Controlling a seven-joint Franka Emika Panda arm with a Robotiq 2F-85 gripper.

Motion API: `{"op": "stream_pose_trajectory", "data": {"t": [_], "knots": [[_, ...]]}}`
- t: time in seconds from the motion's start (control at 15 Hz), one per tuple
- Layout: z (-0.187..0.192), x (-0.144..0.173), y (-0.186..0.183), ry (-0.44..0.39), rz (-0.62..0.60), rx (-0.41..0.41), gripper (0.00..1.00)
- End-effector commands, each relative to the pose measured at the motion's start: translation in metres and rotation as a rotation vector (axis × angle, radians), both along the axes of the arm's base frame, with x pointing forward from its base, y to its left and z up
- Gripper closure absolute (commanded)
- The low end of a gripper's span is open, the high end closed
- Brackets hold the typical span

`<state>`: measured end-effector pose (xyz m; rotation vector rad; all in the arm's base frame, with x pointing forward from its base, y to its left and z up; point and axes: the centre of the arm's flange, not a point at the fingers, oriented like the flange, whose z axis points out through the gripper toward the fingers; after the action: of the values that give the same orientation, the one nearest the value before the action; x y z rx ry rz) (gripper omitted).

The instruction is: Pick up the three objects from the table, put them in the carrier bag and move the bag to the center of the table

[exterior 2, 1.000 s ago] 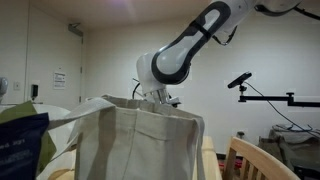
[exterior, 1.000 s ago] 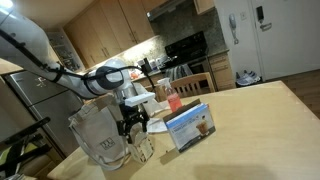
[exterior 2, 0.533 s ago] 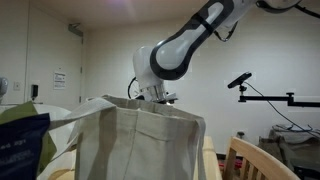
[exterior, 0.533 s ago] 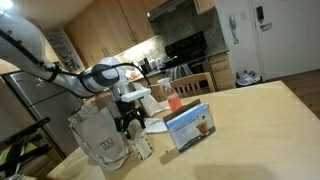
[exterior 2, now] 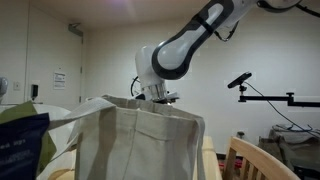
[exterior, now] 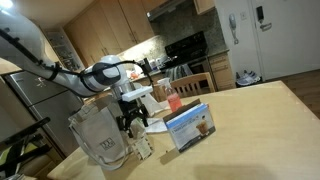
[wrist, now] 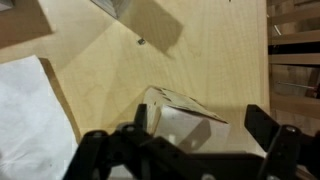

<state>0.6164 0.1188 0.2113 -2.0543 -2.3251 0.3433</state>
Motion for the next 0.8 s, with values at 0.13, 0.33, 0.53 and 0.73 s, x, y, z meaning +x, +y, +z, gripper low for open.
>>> {"op": "stream_pose_trajectory", "data": {"t": [0.13, 0.33, 0.53, 0.73], "knots": [[-0.005, -0.004, -0.006, -0.074, -0.081, 0.002, 0.00], [-0.008, -0.010, 0.000, -0.059, -0.092, 0.027, 0.00], [-0.012, -0.021, 0.008, -0.041, -0.092, 0.061, 0.00], [-0.017, -0.030, 0.015, -0.029, -0.101, 0.072, 0.00]]}}
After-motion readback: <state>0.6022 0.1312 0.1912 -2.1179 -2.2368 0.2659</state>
